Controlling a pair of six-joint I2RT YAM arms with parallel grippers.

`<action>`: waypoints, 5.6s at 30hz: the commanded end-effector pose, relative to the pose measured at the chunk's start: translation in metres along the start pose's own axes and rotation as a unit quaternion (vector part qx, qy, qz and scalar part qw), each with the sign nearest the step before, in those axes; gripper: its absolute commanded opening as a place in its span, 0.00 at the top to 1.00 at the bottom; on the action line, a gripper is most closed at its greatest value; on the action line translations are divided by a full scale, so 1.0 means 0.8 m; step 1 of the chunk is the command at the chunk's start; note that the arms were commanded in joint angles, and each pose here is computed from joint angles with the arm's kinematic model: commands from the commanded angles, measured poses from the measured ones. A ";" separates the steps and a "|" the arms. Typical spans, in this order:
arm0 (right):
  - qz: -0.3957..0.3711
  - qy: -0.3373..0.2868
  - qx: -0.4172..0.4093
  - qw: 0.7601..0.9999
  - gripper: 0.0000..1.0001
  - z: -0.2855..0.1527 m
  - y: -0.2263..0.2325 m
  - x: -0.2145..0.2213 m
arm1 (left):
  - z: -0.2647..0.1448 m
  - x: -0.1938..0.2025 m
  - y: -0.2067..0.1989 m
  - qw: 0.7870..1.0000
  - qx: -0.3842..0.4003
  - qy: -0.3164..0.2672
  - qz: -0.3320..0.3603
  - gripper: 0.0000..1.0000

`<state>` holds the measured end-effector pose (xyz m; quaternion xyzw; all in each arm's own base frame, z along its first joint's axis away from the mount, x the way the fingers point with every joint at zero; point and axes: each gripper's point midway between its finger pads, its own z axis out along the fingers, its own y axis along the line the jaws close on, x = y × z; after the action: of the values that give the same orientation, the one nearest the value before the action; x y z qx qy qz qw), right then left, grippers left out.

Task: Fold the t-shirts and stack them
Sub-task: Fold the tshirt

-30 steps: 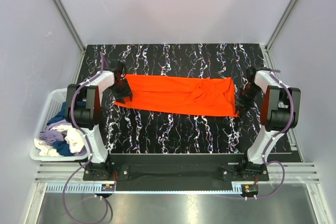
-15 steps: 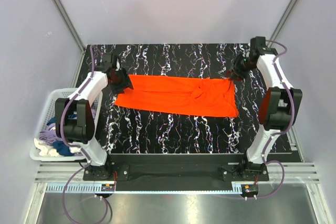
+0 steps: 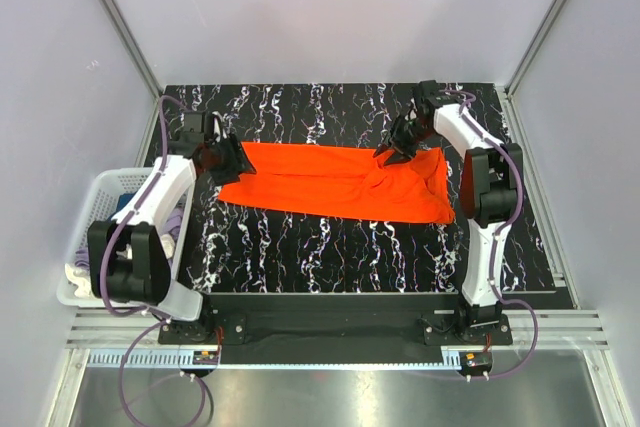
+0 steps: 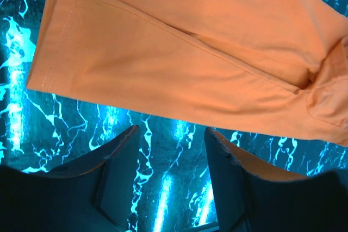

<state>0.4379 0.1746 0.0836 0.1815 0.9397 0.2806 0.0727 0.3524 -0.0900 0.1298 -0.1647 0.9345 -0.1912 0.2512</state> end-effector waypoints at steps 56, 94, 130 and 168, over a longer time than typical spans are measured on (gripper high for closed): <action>-0.130 -0.104 0.232 0.958 0.53 -0.032 -0.029 -0.084 | 0.016 0.007 -0.114 0.984 0.075 -0.050 0.154 0.42; -0.259 -0.065 -0.031 0.963 0.44 0.011 -0.019 -0.109 | 0.230 0.098 -0.354 0.934 0.259 -0.019 0.247 0.43; -0.242 -0.045 0.004 0.969 0.70 0.039 -0.055 -0.104 | 0.247 0.096 -0.347 0.949 0.231 -0.003 0.215 0.89; -0.212 -0.122 0.023 0.969 1.00 -0.024 -0.055 -0.141 | 0.247 0.042 -0.312 0.960 0.200 -0.013 0.194 0.87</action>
<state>0.5165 0.0862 0.0681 0.0061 0.9516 0.2032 0.2305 0.4660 -0.3680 0.0527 0.0690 0.8994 -0.3056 0.3050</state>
